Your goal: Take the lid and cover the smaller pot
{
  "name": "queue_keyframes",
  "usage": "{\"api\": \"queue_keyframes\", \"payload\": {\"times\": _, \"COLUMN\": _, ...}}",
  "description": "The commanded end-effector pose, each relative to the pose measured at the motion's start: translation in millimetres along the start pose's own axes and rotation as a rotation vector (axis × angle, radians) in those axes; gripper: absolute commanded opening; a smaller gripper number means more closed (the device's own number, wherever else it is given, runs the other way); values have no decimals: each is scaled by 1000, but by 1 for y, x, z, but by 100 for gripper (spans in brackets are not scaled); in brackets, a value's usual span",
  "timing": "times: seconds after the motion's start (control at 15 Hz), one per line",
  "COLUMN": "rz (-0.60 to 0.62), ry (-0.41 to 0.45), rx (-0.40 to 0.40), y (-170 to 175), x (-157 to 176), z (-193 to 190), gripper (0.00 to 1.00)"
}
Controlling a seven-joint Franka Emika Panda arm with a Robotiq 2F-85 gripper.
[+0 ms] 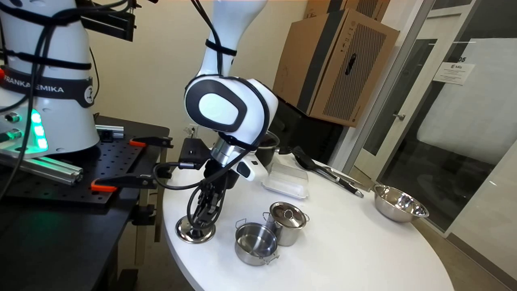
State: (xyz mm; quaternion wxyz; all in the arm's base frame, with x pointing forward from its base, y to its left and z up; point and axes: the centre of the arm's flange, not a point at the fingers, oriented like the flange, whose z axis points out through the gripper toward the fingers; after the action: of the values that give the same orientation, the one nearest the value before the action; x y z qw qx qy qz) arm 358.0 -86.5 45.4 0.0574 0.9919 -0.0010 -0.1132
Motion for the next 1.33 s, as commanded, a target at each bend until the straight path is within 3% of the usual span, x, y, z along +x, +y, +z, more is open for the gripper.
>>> {"api": "queue_keyframes", "payload": {"times": 0.0, "rz": 5, "ry": 2, "rx": 4, "y": 1, "x": 4, "z": 9, "gripper": 2}}
{"api": "queue_keyframes", "payload": {"times": 0.27, "rz": -1, "ry": 3, "rx": 9, "y": 3, "x": -1, "z": 5, "gripper": 6}}
{"api": "queue_keyframes", "payload": {"times": 0.93, "rz": -58, "ry": 88, "rx": 62, "y": 20, "x": -38, "z": -63, "gripper": 6}}
{"api": "queue_keyframes", "payload": {"times": 1.27, "rz": 0, "ry": 140, "rx": 87, "y": 39, "x": -25, "z": -99, "gripper": 6}}
